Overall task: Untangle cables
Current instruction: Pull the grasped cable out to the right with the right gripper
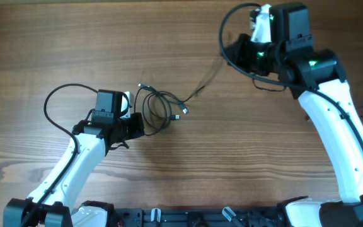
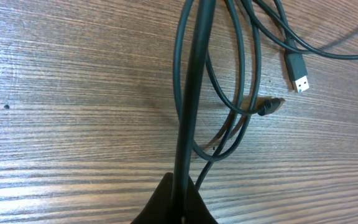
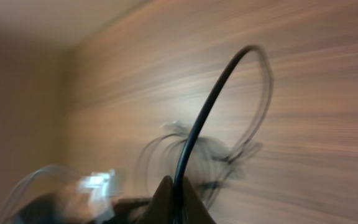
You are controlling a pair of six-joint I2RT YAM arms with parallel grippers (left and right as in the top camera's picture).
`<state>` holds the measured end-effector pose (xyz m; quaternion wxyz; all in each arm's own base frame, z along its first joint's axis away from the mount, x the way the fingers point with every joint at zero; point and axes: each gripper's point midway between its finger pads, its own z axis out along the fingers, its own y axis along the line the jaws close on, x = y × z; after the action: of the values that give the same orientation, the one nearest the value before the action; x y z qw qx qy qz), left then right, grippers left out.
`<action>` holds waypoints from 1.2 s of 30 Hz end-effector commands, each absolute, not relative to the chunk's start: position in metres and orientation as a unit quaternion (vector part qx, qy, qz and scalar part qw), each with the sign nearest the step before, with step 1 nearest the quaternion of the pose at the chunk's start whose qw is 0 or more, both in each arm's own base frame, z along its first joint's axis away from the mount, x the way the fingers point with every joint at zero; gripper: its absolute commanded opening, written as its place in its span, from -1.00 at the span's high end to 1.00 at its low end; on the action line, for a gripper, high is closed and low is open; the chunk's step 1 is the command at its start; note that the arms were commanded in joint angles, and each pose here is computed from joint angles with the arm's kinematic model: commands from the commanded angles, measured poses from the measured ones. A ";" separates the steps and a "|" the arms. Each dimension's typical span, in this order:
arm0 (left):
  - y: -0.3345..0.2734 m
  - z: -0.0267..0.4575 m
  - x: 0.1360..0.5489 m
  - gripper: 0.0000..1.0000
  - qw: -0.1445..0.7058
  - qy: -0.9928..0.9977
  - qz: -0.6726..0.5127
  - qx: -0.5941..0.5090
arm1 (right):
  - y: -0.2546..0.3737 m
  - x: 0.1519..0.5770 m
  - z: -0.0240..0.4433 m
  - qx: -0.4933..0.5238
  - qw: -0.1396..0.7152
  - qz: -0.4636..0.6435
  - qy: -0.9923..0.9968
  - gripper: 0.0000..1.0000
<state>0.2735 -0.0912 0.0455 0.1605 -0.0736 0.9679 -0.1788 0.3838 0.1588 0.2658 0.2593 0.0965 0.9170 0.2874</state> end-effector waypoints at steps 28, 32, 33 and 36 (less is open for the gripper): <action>0.101 0.028 0.225 0.74 0.140 0.787 0.050 -0.598 | -0.211 0.273 0.129 0.598 0.171 -0.090 0.778 0.91; 0.118 0.028 0.215 0.81 0.132 0.777 0.051 -0.613 | -0.238 0.308 0.146 0.560 0.261 -0.049 0.785 0.91; 0.118 0.028 0.216 0.81 0.133 0.777 0.051 -0.613 | -0.241 0.325 0.156 0.536 0.296 -0.027 0.790 0.92; 0.118 0.028 0.215 0.81 0.132 0.777 0.051 -0.613 | -0.265 0.364 0.210 0.499 0.411 -0.023 0.763 0.92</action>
<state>0.2171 0.1161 0.0278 0.1324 -0.6145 0.7763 0.0476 0.3396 -0.2586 0.1767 0.3553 0.5372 0.7639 -0.0407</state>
